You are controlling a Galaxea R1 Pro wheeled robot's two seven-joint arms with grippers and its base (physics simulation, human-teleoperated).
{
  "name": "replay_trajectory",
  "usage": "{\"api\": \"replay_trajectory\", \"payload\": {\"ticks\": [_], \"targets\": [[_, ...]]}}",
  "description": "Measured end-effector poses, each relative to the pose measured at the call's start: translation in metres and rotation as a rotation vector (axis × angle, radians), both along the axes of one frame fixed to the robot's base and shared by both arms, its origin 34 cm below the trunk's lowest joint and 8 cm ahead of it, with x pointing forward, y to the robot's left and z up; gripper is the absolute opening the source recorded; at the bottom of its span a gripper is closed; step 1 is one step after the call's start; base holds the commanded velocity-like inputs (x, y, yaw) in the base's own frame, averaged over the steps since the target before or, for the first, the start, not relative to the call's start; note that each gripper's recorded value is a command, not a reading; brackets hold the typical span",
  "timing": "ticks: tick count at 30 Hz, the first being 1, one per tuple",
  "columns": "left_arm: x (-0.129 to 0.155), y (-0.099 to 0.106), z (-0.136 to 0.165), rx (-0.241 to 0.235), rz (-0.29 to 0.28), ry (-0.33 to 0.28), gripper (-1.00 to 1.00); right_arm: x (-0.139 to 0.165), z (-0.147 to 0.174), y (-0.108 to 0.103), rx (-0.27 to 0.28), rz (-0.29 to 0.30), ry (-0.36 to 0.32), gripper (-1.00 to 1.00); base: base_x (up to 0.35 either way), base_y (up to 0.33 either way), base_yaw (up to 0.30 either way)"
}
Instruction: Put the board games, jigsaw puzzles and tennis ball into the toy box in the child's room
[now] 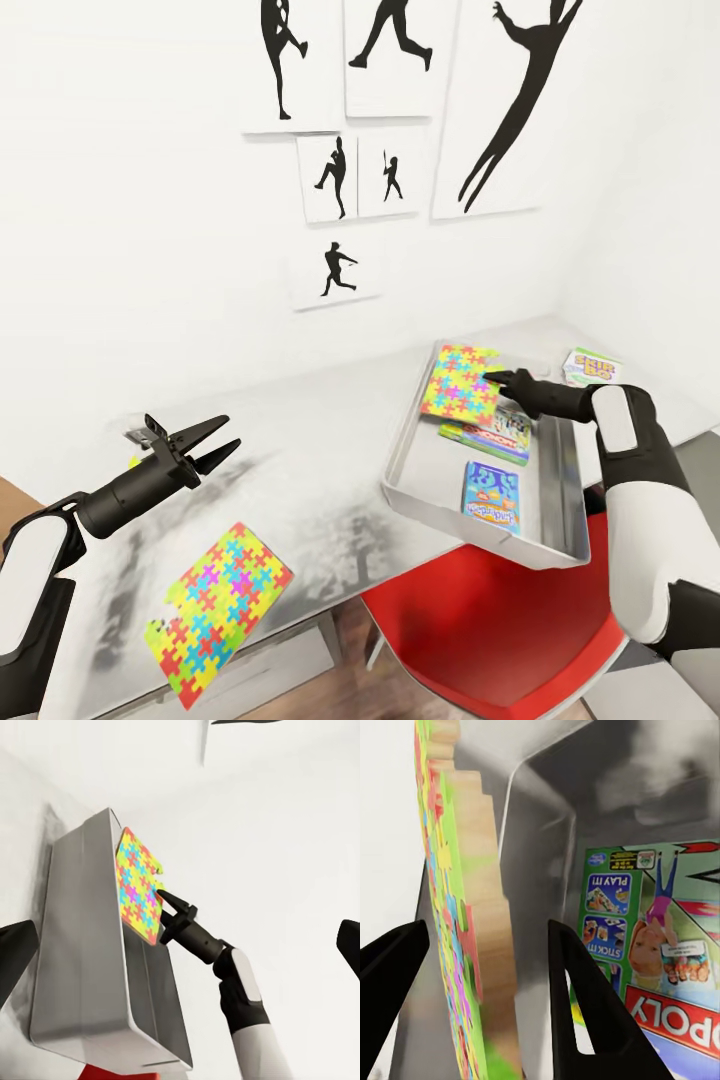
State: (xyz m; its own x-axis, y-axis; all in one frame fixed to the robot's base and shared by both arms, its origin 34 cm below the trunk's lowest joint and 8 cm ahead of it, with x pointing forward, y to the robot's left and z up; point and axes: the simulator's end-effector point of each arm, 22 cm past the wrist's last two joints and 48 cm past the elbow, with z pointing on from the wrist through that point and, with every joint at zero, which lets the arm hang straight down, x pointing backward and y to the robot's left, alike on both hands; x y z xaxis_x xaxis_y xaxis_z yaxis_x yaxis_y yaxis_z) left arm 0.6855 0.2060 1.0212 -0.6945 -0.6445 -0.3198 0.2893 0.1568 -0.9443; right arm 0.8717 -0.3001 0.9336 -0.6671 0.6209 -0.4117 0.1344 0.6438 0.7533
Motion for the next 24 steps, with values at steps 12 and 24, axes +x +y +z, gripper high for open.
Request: {"api": "replay_trajectory", "payload": {"ticks": [12, 24], "targets": [[0.000, 0.000, 0.000, 0.001, 0.000, 0.001, 1.00, 0.006, -0.004, -0.006, 0.011, -0.013, 0.012, -1.00, 0.003, 0.000, 0.000], [0.001, -0.001, -0.003, 0.000, 0.000, 0.005, 1.00, 0.008, -0.003, -0.019, 0.001, -0.027, 0.013, -1.00, 0.000, 0.000, 0.000]]}}
